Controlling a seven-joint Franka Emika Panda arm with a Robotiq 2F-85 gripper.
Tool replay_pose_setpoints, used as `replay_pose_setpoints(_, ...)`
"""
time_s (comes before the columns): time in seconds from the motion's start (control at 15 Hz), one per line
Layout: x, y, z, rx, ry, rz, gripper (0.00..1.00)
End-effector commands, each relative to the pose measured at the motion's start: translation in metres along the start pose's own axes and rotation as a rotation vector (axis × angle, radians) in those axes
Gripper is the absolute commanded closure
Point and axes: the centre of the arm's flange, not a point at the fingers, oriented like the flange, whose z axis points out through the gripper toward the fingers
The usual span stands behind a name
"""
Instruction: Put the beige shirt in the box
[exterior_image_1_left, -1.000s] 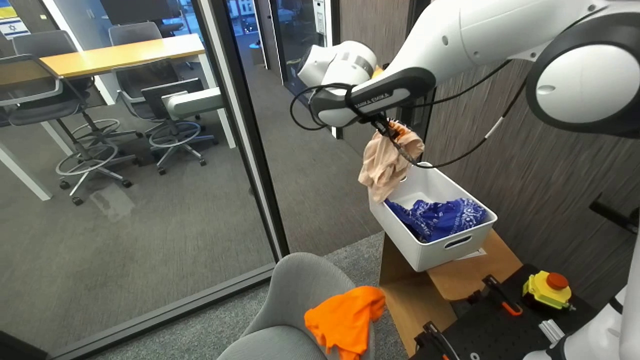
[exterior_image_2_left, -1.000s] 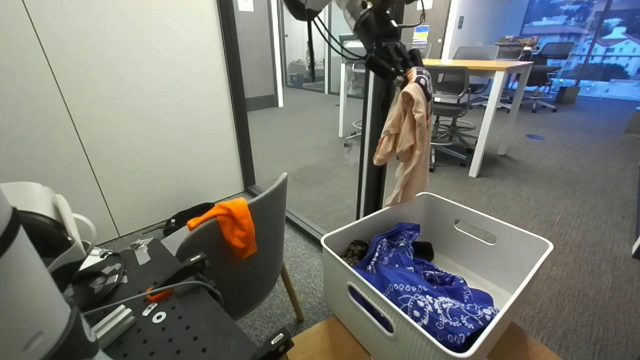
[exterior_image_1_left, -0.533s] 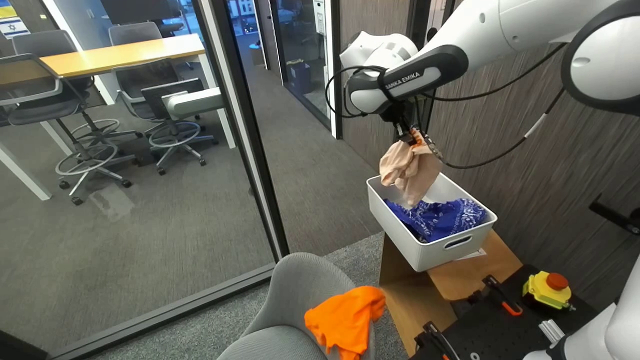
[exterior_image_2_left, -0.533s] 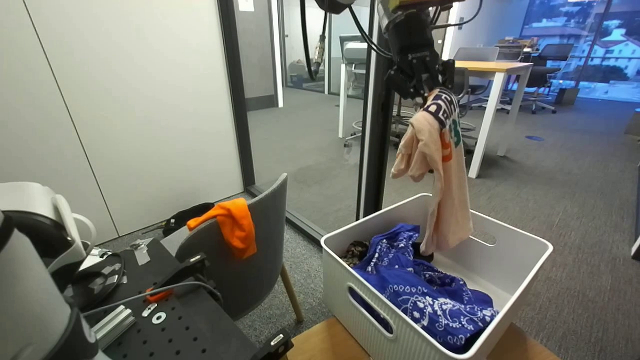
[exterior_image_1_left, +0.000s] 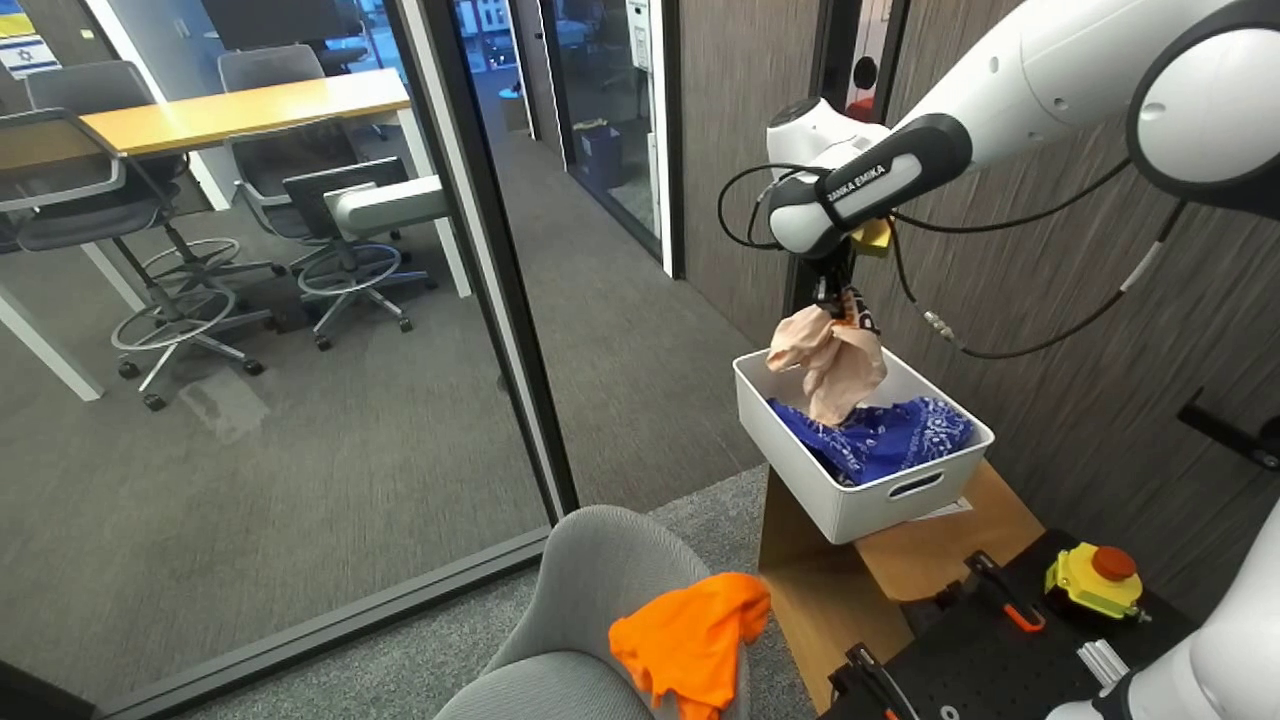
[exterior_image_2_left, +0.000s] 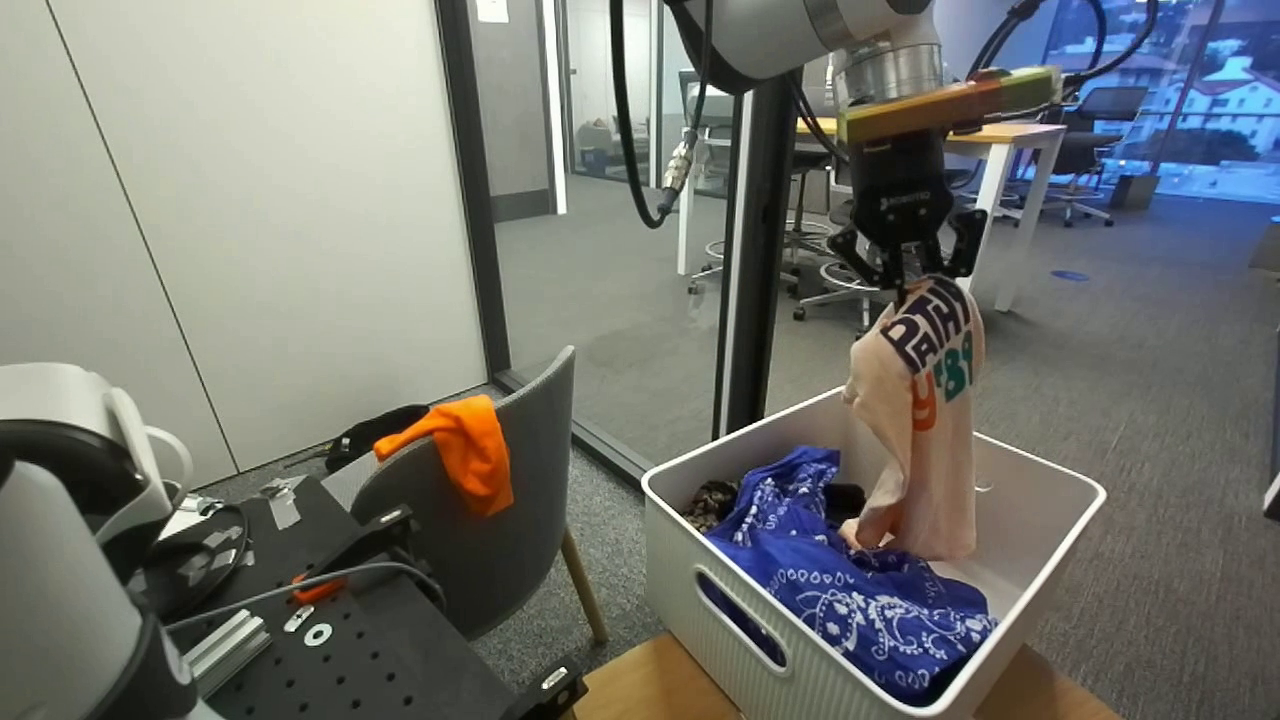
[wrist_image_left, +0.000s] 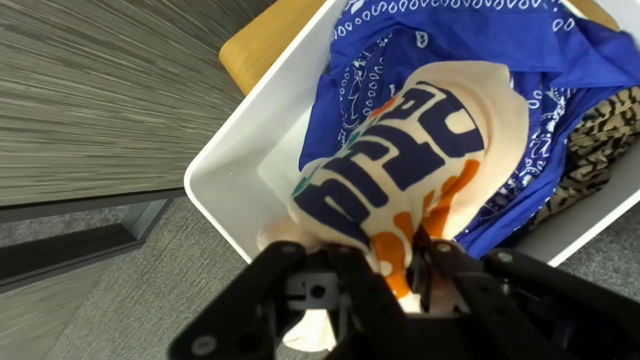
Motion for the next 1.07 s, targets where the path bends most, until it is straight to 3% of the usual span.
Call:
replay_pose_setpoints(0.0,-0.014,0.002,0.023,0.01,0.076,0.084,0.9)
replay_pose_setpoints(0.4,-0.017,0.005,0.051,0.037,0.107,0.123,0.9)
replay_pose_setpoints(0.87,-0.02,0.007,0.057,0.051,0.12,0.144,0.91)
replay_pose_setpoints(0.93,-0.02,0.007,0.057,0.066,0.124,0.16,0.62)
replay_pose_setpoints(1.0,-0.021,0.007,0.057,0.073,0.128,0.17,0.62)
